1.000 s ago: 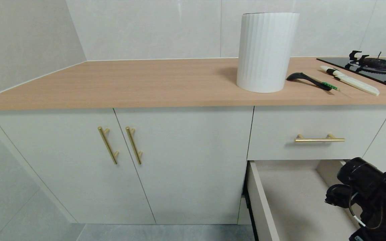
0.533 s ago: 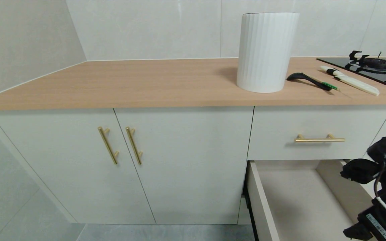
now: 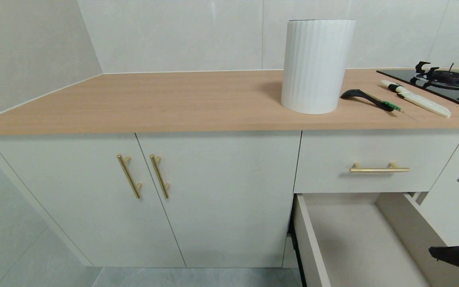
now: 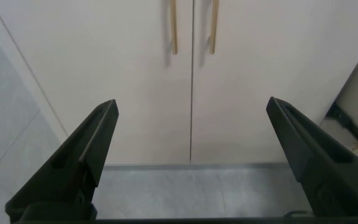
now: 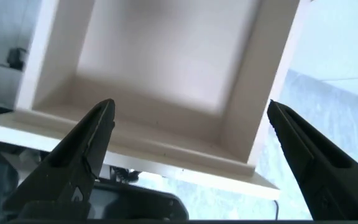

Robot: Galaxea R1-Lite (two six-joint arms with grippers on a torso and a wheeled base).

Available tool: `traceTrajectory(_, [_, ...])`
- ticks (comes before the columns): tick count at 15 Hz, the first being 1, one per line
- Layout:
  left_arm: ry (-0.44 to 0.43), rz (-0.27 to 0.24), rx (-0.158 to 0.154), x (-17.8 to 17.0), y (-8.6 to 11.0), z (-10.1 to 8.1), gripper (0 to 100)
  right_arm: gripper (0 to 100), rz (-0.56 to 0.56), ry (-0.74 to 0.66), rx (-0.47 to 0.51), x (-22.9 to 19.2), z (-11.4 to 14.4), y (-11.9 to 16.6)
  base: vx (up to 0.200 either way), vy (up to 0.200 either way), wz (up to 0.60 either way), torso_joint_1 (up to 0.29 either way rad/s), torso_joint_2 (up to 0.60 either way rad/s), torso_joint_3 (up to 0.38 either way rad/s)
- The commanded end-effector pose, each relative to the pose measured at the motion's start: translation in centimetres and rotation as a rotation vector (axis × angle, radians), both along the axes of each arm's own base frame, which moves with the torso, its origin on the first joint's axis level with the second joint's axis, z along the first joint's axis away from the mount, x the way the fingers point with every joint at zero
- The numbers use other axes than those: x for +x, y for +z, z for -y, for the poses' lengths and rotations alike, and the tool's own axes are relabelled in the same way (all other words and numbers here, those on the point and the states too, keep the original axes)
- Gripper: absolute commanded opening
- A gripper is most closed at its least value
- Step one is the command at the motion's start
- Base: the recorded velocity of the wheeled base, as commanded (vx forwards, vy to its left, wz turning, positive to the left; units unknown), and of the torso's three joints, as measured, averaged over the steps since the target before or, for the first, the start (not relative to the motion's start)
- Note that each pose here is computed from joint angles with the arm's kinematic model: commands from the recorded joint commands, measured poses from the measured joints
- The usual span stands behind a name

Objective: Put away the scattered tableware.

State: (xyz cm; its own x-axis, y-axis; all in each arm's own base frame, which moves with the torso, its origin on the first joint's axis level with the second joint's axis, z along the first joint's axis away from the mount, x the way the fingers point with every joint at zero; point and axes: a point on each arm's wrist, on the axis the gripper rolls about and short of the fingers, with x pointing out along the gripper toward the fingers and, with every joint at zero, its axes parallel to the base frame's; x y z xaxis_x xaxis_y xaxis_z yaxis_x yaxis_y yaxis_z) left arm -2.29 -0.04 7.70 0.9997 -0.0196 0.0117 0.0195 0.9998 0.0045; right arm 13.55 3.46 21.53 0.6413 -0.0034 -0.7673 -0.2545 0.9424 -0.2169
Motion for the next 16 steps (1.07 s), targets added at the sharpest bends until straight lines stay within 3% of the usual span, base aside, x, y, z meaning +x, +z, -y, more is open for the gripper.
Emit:
traceTrajectory(1, [0.0,-0.001,0.0,0.0,0.0,0.0,100,100,0.028,0.001,0.007,-0.6,0.2,0.4,0.0,0.0,0.0,0.076,-0.46,-0.33])
traceTrajectory(4, [0.0,-0.001,0.0,0.0,0.0,0.0,100,100,0.104,0.002,0.032,-1.6,0.5,1.8,0.0,0.0,0.0,0.08,-0.42,-0.31])
traceTrajectory(9, [0.0,-0.001,0.0,0.0,0.0,0.0,100,100,0.278,0.014,0.122,0.2,0.0,7.5,0.0,0.0,0.0,0.017,-0.07,-0.053])
traceTrajectory(13, [0.0,-0.001,0.0,0.0,0.0,0.0,100,100,0.362,-0.12,0.278,6.5,-1.1,12.2,0.0,0.0,0.0,0.0,0.0,0.0])
traceTrajectory(16, [0.0,0.001,0.0,0.0,0.0,0.0,100,100,0.298,-0.212,0.268,12.3,-0.8,11.9,0.0,0.0,0.0,0.0,0.0,0.0])
